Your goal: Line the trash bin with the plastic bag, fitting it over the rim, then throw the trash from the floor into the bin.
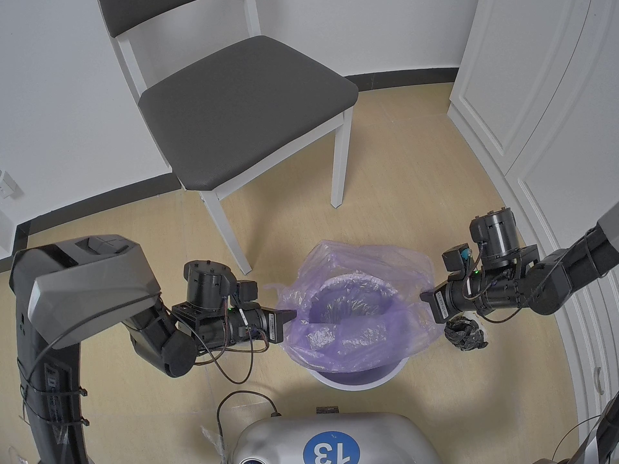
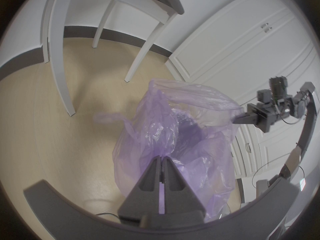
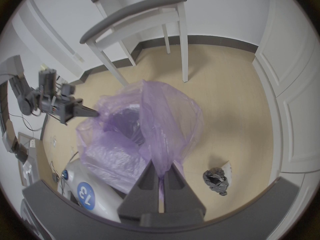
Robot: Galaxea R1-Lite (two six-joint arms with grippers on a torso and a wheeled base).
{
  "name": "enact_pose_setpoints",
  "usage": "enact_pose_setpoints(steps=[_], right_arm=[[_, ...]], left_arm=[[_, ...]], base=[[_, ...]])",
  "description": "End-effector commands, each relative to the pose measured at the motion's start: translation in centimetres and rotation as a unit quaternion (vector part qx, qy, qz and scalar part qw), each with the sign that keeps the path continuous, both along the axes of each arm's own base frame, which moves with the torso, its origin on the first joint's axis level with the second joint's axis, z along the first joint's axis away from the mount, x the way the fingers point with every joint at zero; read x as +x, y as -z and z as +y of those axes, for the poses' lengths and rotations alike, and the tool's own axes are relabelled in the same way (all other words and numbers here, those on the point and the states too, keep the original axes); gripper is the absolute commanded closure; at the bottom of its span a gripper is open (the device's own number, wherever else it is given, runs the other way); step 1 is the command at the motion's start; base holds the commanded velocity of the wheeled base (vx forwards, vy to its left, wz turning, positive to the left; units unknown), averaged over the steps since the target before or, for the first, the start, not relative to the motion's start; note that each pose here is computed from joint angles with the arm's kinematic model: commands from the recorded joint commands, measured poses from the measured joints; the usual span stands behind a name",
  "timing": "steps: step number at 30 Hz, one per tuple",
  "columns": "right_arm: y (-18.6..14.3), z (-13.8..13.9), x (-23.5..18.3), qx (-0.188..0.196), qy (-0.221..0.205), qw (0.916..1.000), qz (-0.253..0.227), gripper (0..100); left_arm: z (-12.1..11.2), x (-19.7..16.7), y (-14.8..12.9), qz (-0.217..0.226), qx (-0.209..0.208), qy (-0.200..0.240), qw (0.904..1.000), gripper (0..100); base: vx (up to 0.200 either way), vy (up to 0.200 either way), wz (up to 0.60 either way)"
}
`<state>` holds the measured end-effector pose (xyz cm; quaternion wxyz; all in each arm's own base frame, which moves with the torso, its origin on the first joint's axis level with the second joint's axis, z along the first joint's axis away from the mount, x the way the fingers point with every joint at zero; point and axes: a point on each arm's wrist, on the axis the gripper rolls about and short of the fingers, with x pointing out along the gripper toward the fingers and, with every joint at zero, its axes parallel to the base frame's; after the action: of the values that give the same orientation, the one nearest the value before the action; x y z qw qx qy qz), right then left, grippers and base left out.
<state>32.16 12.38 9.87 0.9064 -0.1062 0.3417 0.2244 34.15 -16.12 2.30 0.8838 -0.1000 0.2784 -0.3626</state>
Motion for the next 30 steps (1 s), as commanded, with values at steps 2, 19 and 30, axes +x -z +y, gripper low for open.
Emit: enact_pose_setpoints(steps=[2,19,30], right_arm=[[0.7,-1.4,2.0,-0.022,0.030,0.9993,-0.003,100],[0.4,-6.3,-2.2,-0.058,0.051,0.9966,0.029,100],[1.6,-4.0,-2.4,-0.041,0.027,0.9988,0.006,100]], left_arm=[[1.1,-0.2,-2.0,-0.059,-0.039,0.020,0.9973,100],[-5.0,-0.6,2.9,-0.084,-0.129,0.022,0.9878,100],[-2.3,0.3,0.1,-0.119,-0.140,-0.014,0.9829,100]], base=[[0.000,0.000,0.00],[0.000,0.000,0.00],[0.000,0.000,0.00]])
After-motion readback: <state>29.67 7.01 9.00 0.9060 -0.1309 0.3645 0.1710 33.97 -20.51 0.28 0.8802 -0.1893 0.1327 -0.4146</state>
